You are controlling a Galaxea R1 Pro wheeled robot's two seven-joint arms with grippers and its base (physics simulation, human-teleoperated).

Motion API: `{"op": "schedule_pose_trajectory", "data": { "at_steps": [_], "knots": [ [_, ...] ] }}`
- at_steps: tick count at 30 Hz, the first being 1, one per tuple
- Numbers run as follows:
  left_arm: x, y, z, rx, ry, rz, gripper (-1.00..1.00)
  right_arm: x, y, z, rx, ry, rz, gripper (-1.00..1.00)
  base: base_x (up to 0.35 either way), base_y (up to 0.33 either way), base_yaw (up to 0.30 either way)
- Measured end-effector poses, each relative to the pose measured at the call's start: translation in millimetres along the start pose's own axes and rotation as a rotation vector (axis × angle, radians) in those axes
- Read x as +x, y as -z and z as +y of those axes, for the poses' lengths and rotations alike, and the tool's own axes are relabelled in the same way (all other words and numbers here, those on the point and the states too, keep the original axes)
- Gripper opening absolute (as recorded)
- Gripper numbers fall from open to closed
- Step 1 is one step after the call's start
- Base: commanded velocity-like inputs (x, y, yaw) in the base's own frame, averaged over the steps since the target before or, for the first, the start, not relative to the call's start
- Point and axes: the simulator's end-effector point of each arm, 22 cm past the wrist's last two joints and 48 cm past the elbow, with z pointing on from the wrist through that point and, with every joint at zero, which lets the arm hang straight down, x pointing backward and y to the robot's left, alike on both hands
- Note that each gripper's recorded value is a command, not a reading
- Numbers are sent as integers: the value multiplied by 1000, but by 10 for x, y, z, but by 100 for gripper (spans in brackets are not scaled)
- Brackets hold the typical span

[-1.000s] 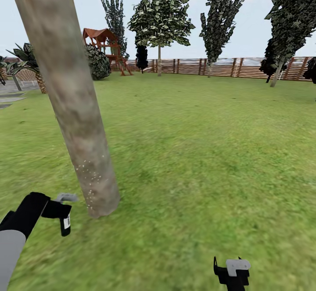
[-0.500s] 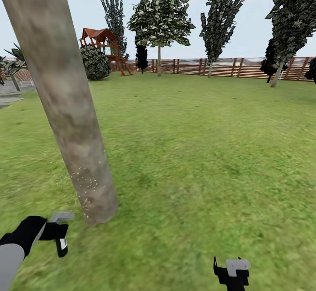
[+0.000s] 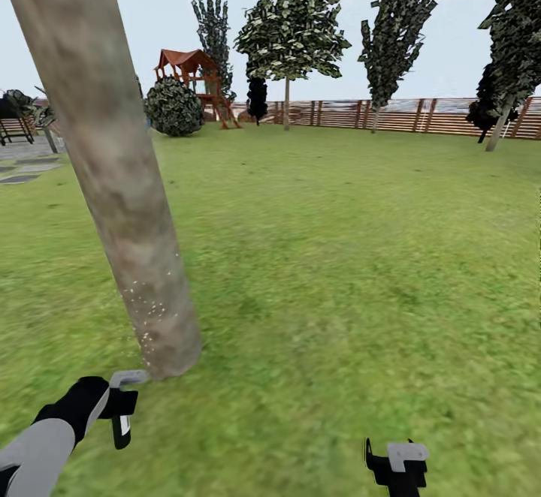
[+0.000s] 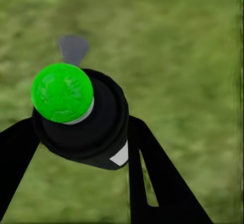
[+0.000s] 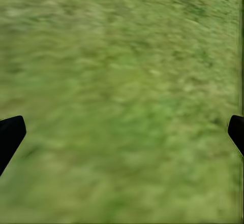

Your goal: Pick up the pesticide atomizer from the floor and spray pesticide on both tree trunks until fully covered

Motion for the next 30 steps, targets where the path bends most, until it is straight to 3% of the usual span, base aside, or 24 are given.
{"op": "schedule_pose_trajectory", "data": {
  "at_steps": [7,9,11,21,30],
  "knots": [
    [-2,1,-2,2,3,-2,-100,3,2,5,-1,0,1,100,126,-271,0],
    [-21,5,-18,19,46,-11,-100,-1,2,7,-1,0,0,100,153,-263,0],
    [-21,4,-17,21,53,-12,-100,-2,2,7,-1,0,0,100,125,-264,36],
    [-22,6,-11,21,57,-12,-100,0,3,10,-1,-1,0,100,40,-272,243],
    [-10,12,54,13,64,-9,-100,2,5,10,-2,-1,1,100,224,-200,21]
  ]
}}
